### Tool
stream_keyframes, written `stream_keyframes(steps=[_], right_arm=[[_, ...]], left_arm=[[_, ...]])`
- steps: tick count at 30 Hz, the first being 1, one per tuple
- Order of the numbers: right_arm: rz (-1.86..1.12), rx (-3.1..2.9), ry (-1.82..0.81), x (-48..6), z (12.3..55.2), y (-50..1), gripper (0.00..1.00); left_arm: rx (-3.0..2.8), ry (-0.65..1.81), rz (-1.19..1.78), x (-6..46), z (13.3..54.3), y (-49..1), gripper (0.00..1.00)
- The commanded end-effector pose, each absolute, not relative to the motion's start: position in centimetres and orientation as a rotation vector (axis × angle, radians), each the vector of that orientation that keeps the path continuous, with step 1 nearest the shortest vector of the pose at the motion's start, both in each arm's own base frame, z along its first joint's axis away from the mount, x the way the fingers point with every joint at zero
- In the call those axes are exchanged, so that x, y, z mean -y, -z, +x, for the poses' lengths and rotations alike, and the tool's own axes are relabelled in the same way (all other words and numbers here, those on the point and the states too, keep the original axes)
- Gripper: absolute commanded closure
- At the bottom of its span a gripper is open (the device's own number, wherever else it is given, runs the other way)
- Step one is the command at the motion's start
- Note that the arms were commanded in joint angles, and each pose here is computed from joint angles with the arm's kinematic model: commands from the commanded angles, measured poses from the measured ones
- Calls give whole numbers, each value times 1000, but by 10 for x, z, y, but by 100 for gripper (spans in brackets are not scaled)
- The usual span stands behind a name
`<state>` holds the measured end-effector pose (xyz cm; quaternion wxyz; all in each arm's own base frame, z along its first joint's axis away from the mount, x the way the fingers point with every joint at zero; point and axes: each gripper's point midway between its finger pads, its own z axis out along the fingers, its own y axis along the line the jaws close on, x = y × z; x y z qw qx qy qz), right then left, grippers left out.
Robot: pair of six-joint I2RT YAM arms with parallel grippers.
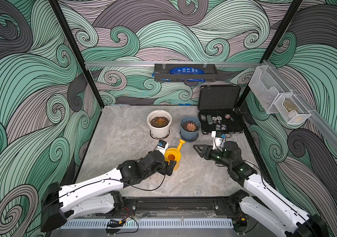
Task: Water the succulent around the soil edge
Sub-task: Place the watering can at the center of the board, then reset both arms
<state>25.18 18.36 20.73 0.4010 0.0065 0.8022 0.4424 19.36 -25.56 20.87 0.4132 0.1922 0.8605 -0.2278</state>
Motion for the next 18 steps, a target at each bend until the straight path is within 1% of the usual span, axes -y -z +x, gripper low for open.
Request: stream_keyframes(steps=[1, 7, 12, 13, 14, 15, 18], right_arm=[[38, -1954, -1070, -171, 250, -220, 46], [63, -1755, -975, -145, 244, -255, 36], [80, -1714, -803, -124, 250, -277, 29], [76, -1703, -766, -121, 251, -282, 26], [71, -1696, -731, -118, 254, -285, 4], [80, -1687, -694, -114, 256, -287, 2], [118, -1646, -603, -101, 264, -292, 1]], left_arm=[[-2075, 571, 483, 251, 196, -242, 1], [-2014, 433, 403, 216, 205, -276, 1], [-1945, 289, 312, 180, 216, -306, 1], [-1922, 274, 306, 175, 217, -312, 1], [-1898, 257, 300, 171, 219, -318, 1], [-1871, 240, 284, 165, 220, -326, 1], [-1800, 174, 236, 149, 227, -344, 1]])
